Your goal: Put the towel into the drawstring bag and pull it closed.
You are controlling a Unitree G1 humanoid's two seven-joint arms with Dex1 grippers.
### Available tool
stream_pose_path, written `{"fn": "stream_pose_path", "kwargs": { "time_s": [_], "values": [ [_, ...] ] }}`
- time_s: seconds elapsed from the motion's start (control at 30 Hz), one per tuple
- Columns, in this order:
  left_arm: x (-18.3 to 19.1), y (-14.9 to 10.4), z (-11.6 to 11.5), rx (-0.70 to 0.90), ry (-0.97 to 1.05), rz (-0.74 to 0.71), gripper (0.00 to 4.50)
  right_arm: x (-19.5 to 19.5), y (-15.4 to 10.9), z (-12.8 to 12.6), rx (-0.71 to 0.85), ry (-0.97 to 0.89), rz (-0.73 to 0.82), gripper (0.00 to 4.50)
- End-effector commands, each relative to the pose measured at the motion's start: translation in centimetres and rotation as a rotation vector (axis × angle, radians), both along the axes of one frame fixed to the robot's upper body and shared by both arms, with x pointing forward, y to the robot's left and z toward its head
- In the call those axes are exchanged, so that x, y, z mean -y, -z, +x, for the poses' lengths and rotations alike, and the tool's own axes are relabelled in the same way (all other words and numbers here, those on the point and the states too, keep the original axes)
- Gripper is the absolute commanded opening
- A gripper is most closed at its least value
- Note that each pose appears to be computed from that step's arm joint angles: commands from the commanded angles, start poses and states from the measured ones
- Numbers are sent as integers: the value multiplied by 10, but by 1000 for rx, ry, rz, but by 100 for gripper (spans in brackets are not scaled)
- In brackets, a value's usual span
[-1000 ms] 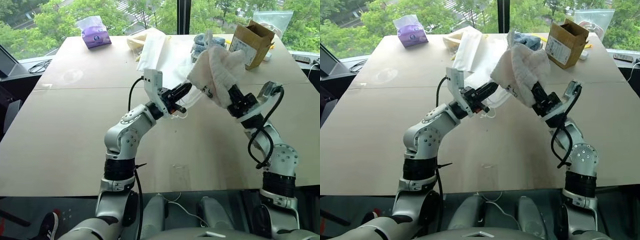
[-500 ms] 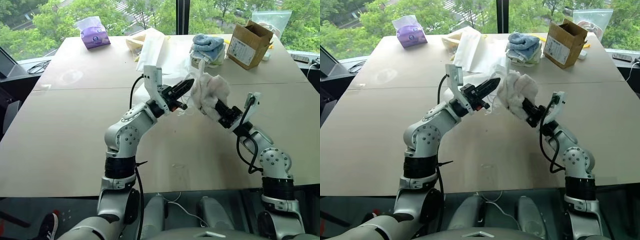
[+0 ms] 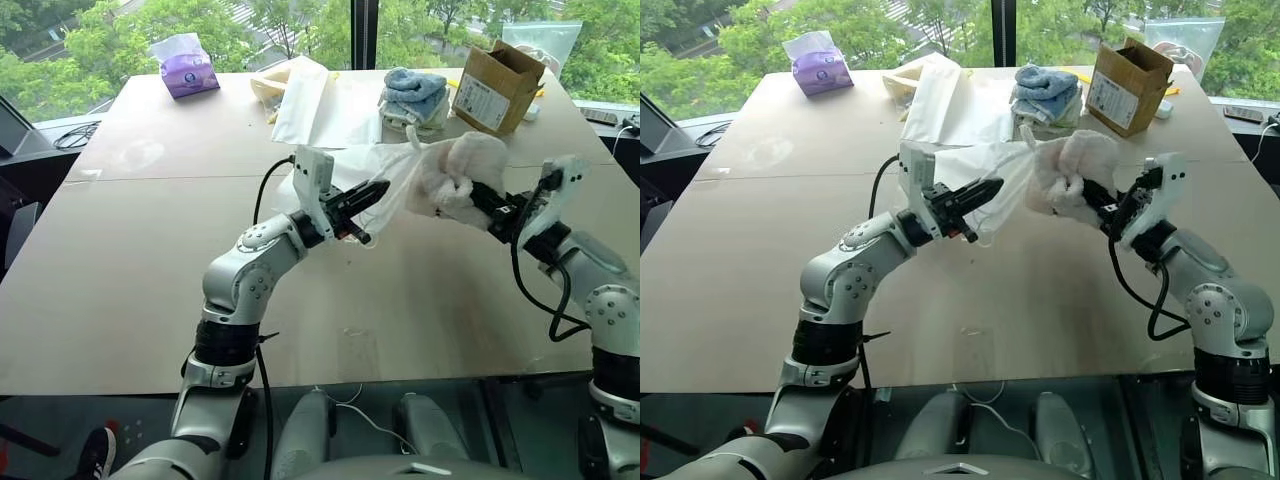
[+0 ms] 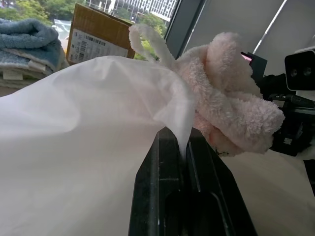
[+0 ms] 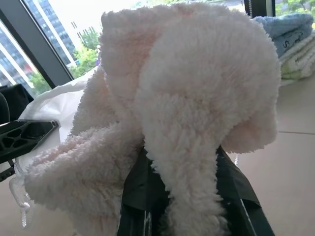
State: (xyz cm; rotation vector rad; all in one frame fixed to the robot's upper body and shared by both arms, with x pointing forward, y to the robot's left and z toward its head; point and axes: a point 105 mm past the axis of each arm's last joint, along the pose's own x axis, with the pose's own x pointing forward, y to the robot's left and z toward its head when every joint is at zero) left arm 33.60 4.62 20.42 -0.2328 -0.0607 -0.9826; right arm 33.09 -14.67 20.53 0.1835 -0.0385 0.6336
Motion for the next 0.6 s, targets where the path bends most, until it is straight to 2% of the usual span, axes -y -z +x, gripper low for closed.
{"fn": "stream_pose_path", "kwargs": {
  "time_s": [0.03, 0.13, 0.37, 0.43, 0.53, 0.6],
  "values": [
    [7, -13, -8, 60, 38, -20, 0, -26, -7, -3, 63, -39, -63, 2],
    [7, -16, -8, 47, 36, -48, 0, -41, -4, 0, 62, -50, -41, 2],
    [6, -18, -8, 54, 43, -53, 0, -57, 6, 2, 205, -22, -309, 2],
    [7, -18, -9, 53, 50, -51, 0, -60, -3, 2, 247, -23, -294, 2],
    [9, -16, -12, 49, 73, -47, 0, -59, -23, 8, 276, 17, -179, 2],
    [12, -16, -16, 45, 107, -53, 0, -59, -25, 11, 268, 11, -147, 2]
  ]
}}
